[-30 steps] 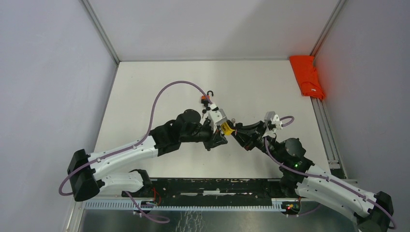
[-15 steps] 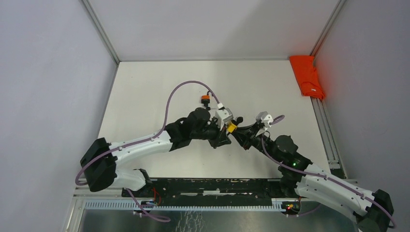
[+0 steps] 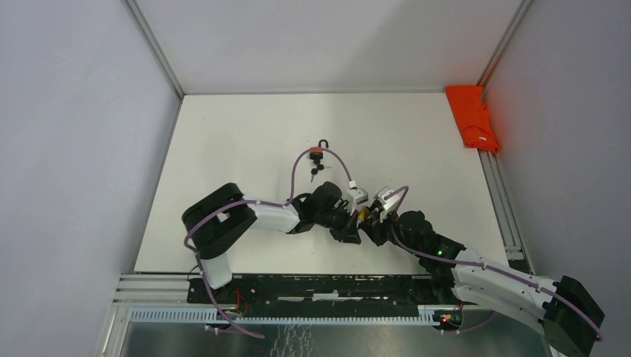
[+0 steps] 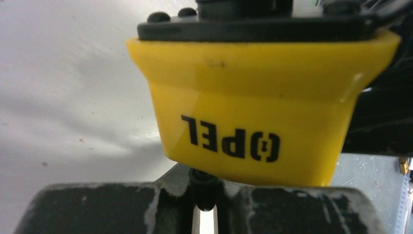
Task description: Unlock with the key
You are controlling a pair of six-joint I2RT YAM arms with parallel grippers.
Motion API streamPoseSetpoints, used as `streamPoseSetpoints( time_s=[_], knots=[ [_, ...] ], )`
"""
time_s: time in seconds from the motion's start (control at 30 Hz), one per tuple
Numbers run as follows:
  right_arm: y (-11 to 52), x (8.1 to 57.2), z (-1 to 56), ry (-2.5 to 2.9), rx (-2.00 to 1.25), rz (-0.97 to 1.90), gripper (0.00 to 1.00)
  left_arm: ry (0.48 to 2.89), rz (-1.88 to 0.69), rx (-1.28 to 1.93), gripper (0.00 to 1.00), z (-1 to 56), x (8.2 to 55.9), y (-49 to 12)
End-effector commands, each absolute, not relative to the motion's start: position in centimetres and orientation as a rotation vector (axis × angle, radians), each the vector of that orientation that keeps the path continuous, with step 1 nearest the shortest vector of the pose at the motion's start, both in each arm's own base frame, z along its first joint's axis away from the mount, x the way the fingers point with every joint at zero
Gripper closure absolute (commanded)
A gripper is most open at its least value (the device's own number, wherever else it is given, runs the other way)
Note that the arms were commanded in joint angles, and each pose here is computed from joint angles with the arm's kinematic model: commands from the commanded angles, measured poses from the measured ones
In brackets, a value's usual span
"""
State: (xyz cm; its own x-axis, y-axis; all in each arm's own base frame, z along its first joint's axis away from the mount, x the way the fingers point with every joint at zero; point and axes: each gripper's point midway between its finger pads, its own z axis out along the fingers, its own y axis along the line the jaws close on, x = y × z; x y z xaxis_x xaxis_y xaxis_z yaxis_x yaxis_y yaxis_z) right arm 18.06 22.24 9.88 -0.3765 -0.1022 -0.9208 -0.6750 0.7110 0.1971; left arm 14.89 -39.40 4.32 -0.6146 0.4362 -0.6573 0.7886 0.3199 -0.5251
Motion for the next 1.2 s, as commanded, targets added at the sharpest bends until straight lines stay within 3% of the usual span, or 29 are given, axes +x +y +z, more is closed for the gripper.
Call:
streamPoseSetpoints(
  time_s=[0.0, 0.3, 0.43, 0.67, 0.83, 1.0, 1.17],
  knots=[
    [23.4, 20.1, 14.5, 1.698, -0.51, 0.764, 0.84, 2.142, -1.456, 1.168, 0.96, 4.0, 11.0, -41.1],
    [22.9, 22.3, 13.2, 1.735, -0.514, 0.73, 0.85, 2.247, -1.458, 1.187, 0.96, 0.1, 10.4, -40.8],
    [23.1, 23.2, 14.5, 1.716, -0.511, 0.74, 0.86, 2.315, -1.34, 1.132, 0.94, -1.2, 11.5, -40.3],
    [23.3, 24.1, 15.3, 1.72, -0.518, 0.737, 0.86, 2.505, -0.994, 1.109, 0.78, -3.9, 13.2, -38.9],
    [23.2, 24.4, 14.5, 1.743, -0.517, 0.75, 0.86, 2.592, -0.928, 1.076, 0.67, -4.1, 12.7, -38.6],
    [23.2, 24.6, 14.2, 1.752, -0.514, 0.771, 0.87, 2.672, -0.84, 1.017, 0.59, -4.0, 12.5, -37.6],
    [23.4, 24.9, 14.2, 1.756, -0.518, 0.787, 0.87, 2.727, -0.708, 0.978, 0.57, -3.8, 12.6, -36.0]
  ],
)
